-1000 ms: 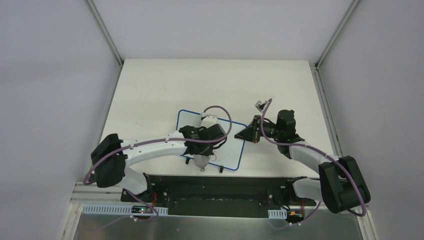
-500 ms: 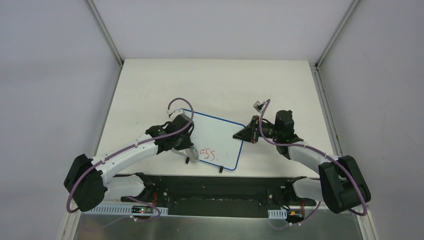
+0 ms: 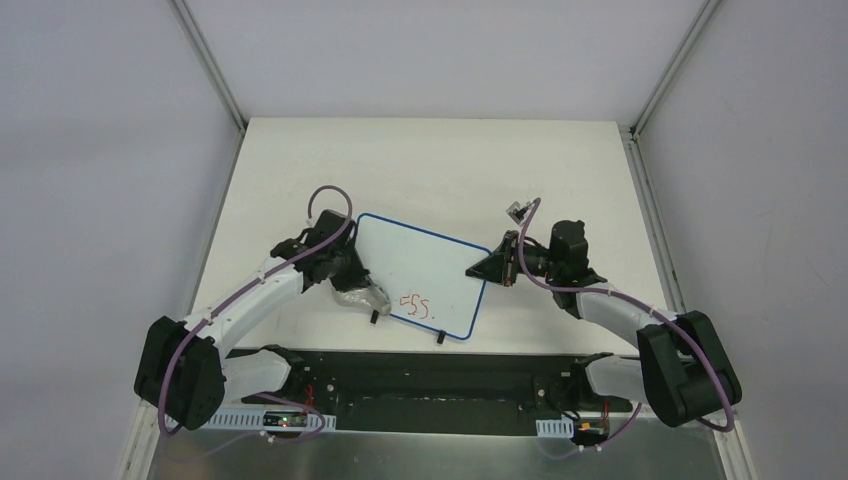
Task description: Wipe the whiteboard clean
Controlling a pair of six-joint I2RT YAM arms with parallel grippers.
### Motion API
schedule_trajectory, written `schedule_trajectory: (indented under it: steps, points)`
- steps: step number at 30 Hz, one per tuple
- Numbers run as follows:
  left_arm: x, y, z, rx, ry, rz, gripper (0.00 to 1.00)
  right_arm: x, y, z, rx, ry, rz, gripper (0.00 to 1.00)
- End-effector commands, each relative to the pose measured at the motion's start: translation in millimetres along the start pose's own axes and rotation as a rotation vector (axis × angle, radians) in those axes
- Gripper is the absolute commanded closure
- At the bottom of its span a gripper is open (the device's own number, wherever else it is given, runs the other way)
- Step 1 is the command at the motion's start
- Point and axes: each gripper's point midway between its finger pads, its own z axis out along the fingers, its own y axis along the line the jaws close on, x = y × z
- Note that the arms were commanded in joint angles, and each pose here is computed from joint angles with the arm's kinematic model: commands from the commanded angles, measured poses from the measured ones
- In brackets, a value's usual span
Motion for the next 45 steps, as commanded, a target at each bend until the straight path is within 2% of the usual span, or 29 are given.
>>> schedule_trajectory:
  steps: [1,6,9,17,22,25,29,36,39,42,45]
  points:
    - [-43,28,18,-0.109,-0.173,-0.07,1.0,6,8,-2,-0.064,0.026,-0.1,1.0]
    - [-33,-3,19,0.02,-0.138,-0.015,1.0,7,9,0,-0.071,0.033,-0.099,1.0]
    - [-20,-33,14,0.04,-0.145,0.133,1.0,7,8,1,-0.07,0.035,-0.098,1.0]
    - [42,-134,10,0.204,-0.046,0.346,1.0,8,8,1,-0.072,0.039,-0.095,1.0]
    - [65,-167,2,0.255,-0.017,0.437,1.0,8,10,0,-0.074,0.038,-0.1,1.0]
    - [62,-164,1,0.24,-0.033,0.459,1.0,8,10,0,-0.074,0.037,-0.103,1.0]
    - [33,-131,-6,0.122,-0.131,0.491,1.0,8,10,0,-0.074,0.037,-0.103,1.0]
    - [-31,-50,-3,0.033,-0.161,0.273,1.0,8,11,0,-0.077,0.037,-0.106,1.0]
    - [-53,-22,-10,-0.043,-0.21,0.246,1.0,8,11,0,-0.075,0.036,-0.107,1.0]
    - [-61,-18,-15,-0.063,-0.224,0.249,1.0,8,11,-1,-0.074,0.036,-0.108,1.0]
    - [-55,-38,-14,-0.002,-0.189,0.287,1.0,8,10,0,-0.075,0.038,-0.105,1.0]
